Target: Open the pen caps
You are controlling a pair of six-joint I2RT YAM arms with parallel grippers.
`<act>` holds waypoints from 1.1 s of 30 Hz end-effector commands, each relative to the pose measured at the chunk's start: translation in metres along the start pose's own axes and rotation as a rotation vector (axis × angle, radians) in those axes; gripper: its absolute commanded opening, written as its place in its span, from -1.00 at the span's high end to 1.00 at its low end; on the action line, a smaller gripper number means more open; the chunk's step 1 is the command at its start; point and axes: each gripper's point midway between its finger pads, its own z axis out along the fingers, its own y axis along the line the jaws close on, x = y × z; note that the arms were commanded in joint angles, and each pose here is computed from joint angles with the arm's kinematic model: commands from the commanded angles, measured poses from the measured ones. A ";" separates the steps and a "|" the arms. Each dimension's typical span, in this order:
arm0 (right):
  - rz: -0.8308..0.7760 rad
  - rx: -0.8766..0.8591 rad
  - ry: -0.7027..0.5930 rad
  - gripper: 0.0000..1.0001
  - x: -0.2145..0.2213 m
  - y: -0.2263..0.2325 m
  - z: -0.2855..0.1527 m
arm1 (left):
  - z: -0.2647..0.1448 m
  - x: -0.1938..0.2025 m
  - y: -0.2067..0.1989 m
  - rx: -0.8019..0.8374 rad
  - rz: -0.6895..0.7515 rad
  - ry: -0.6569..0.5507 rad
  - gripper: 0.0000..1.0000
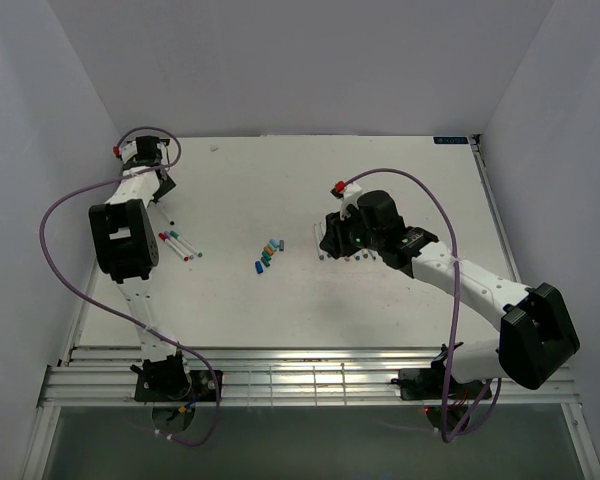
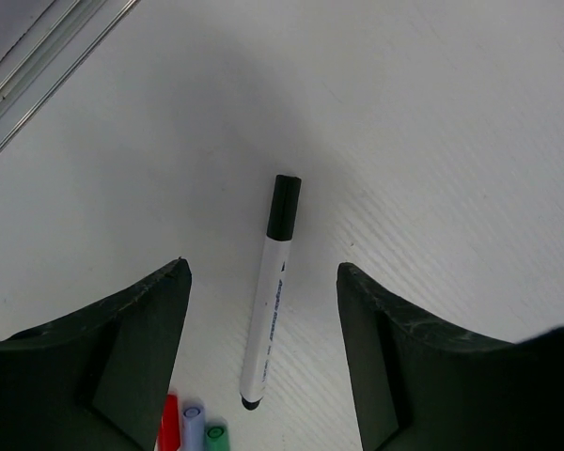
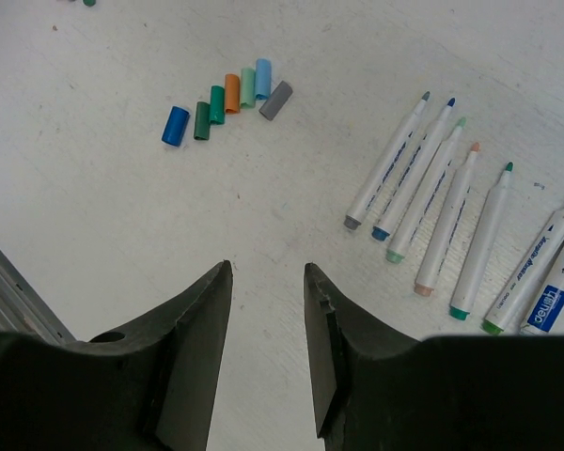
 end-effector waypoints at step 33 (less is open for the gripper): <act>0.023 -0.044 -0.016 0.13 -0.013 0.011 0.002 | -0.062 -0.040 -0.026 0.201 -0.063 -0.032 1.00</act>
